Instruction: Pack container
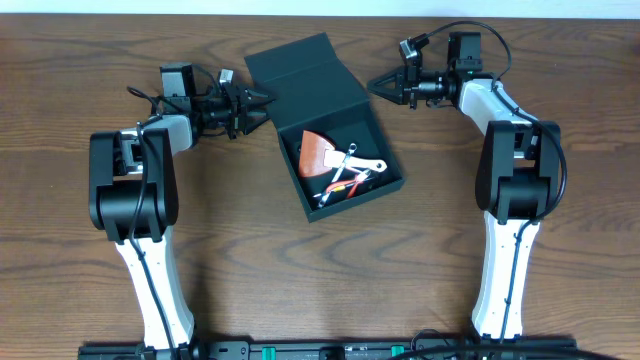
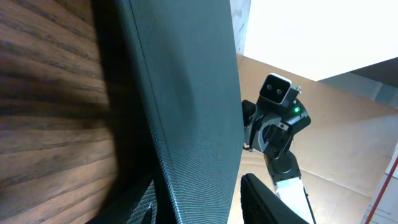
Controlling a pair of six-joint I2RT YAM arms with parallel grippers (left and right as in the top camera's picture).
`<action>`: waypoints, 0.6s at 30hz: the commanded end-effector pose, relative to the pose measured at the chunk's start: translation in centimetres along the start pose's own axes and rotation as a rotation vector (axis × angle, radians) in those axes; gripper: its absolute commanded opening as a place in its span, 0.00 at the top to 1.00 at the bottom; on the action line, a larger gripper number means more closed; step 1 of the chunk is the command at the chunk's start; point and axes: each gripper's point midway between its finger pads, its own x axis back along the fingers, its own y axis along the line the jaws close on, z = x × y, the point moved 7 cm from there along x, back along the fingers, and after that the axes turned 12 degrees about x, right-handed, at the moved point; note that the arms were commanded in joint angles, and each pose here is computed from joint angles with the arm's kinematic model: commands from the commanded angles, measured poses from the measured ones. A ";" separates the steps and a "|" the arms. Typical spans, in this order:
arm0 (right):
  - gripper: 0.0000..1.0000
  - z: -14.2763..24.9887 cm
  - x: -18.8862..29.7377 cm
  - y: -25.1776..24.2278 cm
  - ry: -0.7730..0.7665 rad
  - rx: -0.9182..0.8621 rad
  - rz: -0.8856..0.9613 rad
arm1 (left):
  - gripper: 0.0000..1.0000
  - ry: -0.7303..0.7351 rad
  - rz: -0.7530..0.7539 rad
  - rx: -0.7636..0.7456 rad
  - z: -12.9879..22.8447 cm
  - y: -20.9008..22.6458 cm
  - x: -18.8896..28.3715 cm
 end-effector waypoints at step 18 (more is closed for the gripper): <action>0.99 1.1 2.4 -1.3 -0.026 -0.156 0.173 | 0.94 0.033 0.015 -0.158 0.4 -0.5 -0.8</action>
